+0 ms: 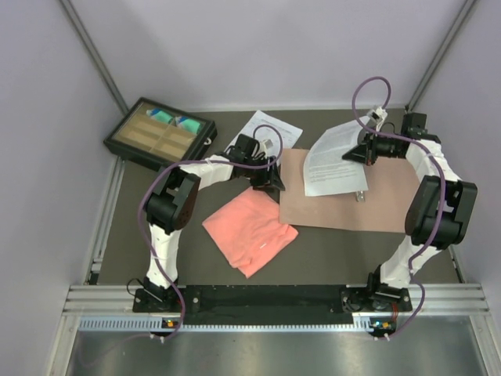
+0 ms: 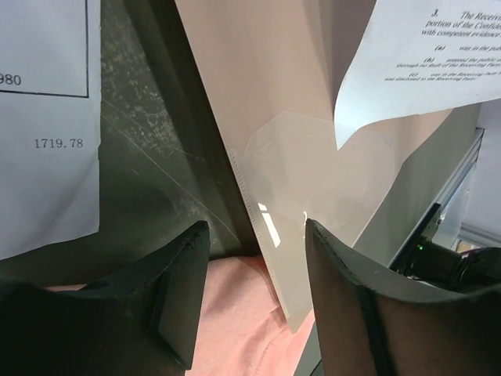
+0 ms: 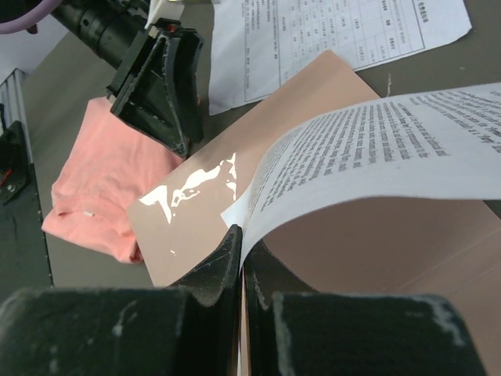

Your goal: Put the files into the folder

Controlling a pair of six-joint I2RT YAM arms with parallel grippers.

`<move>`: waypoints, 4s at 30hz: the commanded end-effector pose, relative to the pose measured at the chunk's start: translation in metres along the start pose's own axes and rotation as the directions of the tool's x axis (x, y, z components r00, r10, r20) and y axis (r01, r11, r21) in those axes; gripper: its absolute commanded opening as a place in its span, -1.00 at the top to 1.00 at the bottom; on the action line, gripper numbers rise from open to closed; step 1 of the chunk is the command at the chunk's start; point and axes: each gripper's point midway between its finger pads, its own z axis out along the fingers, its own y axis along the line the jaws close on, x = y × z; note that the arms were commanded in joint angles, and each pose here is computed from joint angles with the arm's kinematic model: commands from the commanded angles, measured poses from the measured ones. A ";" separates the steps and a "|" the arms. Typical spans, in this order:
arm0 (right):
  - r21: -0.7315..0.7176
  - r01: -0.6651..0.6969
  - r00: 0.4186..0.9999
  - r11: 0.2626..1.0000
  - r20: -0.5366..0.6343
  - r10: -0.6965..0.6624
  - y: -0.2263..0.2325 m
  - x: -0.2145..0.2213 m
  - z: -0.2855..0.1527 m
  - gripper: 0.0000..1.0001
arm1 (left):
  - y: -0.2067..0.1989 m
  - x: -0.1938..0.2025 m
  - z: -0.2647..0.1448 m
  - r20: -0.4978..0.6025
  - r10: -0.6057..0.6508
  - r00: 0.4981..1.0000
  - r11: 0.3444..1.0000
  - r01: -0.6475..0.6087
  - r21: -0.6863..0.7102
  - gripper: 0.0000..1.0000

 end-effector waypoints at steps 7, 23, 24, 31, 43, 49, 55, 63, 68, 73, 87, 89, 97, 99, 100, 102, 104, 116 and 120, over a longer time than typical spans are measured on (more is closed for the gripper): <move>-0.128 0.049 0.998 0.991 0.053 -0.042 0.032 -0.018 -0.003 1.00 | -0.023 -0.010 0.007 0.015 0.018 1.000 0.995 -0.020 0.099 -0.13; 0.156 -0.234 0.962 0.960 -0.106 0.252 -0.025 0.036 0.008 1.00 | -0.031 -0.010 0.011 0.014 0.007 1.000 0.991 -0.009 0.136 0.04; 0.165 -0.260 0.954 0.951 -0.107 0.280 -0.026 0.039 0.009 1.00 | -0.031 -0.011 0.010 0.018 0.007 1.000 0.990 -0.009 0.138 0.05; 0.216 -0.333 0.913 0.918 -0.168 0.371 -0.028 0.067 0.024 1.00 | -0.031 -0.010 0.011 0.017 -0.002 1.000 0.989 -0.001 0.147 0.07; 0.341 -0.415 0.865 0.843 -0.138 0.482 -0.032 0.092 0.024 0.71 | -0.033 -0.009 0.010 0.020 -0.003 1.000 0.988 0.000 0.157 0.09; 0.472 -0.393 0.845 0.789 -0.153 0.512 -0.043 0.108 0.011 0.38 | -0.034 -0.008 0.009 0.020 -0.002 1.000 0.987 -0.001 0.160 0.07; 0.516 -0.375 0.844 0.770 -0.154 0.514 -0.045 0.112 0.005 0.27 | -0.031 -0.006 0.009 0.018 -0.003 1.000 0.988 0.000 0.154 0.06; 0.431 -0.432 0.838 0.793 -0.134 0.529 -0.034 0.111 0.020 0.95 | -0.032 -0.004 0.010 0.015 -0.006 1.000 0.987 0.004 0.159 0.12; 0.390 -0.451 0.832 0.803 -0.142 0.536 -0.025 0.113 0.036 1.00 | -0.033 -0.005 0.012 0.016 -0.009 1.000 0.987 0.007 0.163 0.14; 0.347 -0.490 0.827 0.800 -0.107 0.552 -0.016 0.109 0.047 1.00 | -0.038 -0.005 0.014 0.013 -0.002 1.000 0.986 0.000 0.169 0.14; 0.546 -0.377 0.834 0.748 -0.151 0.530 -0.019 0.126 0.012 0.49 | -0.033 -0.001 0.012 0.009 0.009 1.000 0.988 -0.010 0.151 0.14; 0.546 -0.380 0.830 0.747 -0.156 0.536 -0.017 0.129 0.011 0.73 | -0.035 -0.001 0.011 0.010 0.012 1.000 0.988 -0.013 0.153 0.14; 0.538 -0.436 0.794 0.721 -0.148 0.590 -0.008 0.150 0.008 1.00 | -0.034 0.002 0.009 0.010 0.007 1.000 0.988 -0.009 0.155 0.13; 0.536 -0.482 0.778 0.693 -0.102 0.620 -0.008 0.150 0.007 1.00 | -0.035 0.004 0.008 0.009 0.001 1.000 0.987 -0.002 0.162 0.12; 0.532 -0.497 0.770 0.686 -0.095 0.631 -0.007 0.153 0.007 1.00 | -0.035 0.006 0.009 0.003 -0.001 1.000 0.986 0.001 0.165 0.10; 0.504 -0.518 0.765 0.691 -0.089 0.638 -0.004 0.152 0.011 1.00 | -0.035 0.010 0.008 -0.009 -0.015 1.000 0.986 0.017 0.169 0.09; 0.477 -0.548 0.754 0.687 -0.073 0.652 0.002 0.152 0.014 1.00 | -0.039 0.007 0.007 0.009 -0.008 1.000 0.983 0.006 0.186 0.09; 0.474 -0.584 0.760 0.659 0.036 0.649 -0.012 0.139 0.011 1.00 | -0.041 0.008 0.003 0.015 -0.010 1.000 0.981 0.007 0.193 0.24; 0.454 -0.595 0.756 0.663 0.038 0.653 -0.012 0.138 0.014 1.00 | -0.041 0.008 0.003 0.015 -0.014 1.000 0.981 0.010 0.196 0.23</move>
